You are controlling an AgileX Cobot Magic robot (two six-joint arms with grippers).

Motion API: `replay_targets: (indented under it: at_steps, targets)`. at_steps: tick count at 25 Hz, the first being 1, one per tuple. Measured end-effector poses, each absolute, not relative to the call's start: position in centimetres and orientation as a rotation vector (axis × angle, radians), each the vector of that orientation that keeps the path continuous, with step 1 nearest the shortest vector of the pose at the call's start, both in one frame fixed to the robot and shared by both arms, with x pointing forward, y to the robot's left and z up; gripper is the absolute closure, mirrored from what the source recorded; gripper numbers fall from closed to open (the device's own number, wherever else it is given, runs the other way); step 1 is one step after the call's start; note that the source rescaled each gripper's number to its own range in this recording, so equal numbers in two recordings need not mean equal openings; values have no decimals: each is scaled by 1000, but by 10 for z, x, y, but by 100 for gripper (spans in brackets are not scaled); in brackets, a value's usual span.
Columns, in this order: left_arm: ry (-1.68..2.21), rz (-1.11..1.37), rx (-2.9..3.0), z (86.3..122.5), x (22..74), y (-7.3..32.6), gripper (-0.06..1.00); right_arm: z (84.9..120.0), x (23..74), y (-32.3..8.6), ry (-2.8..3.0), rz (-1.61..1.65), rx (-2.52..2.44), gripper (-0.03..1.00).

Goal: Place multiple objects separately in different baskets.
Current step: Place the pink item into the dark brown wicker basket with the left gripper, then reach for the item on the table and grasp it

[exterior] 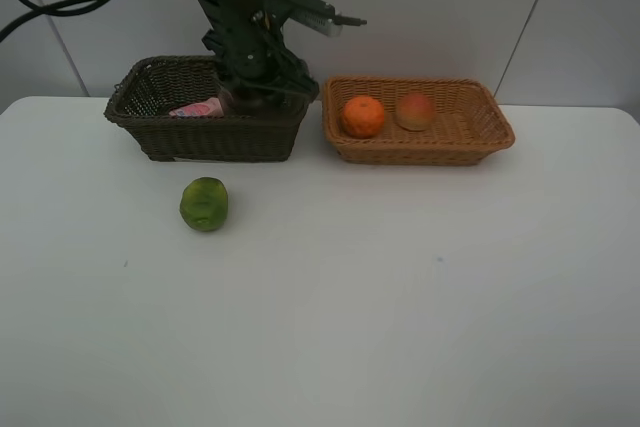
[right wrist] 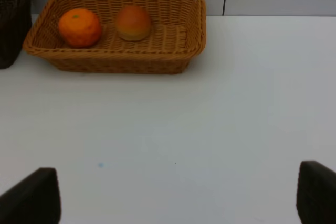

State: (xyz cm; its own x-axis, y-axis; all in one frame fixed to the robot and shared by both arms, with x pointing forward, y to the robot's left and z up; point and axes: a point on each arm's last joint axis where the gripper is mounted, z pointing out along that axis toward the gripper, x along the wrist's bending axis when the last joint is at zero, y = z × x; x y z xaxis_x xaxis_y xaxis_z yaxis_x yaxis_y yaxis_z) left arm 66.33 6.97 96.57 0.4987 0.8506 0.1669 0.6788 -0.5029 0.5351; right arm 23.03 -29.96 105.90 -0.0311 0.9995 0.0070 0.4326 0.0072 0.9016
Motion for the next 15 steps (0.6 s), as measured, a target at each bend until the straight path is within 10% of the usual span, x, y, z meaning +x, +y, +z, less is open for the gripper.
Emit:
replay_targets:
  at_steps: [7,15]
  targets:
    - [1274,578,2348,967,662,70,6,1059,230,-300,1557,987,1516,-3]
    - [1342,549,2308,1000,650,76,2,1059,230,-300,1557,987,1516,-3]
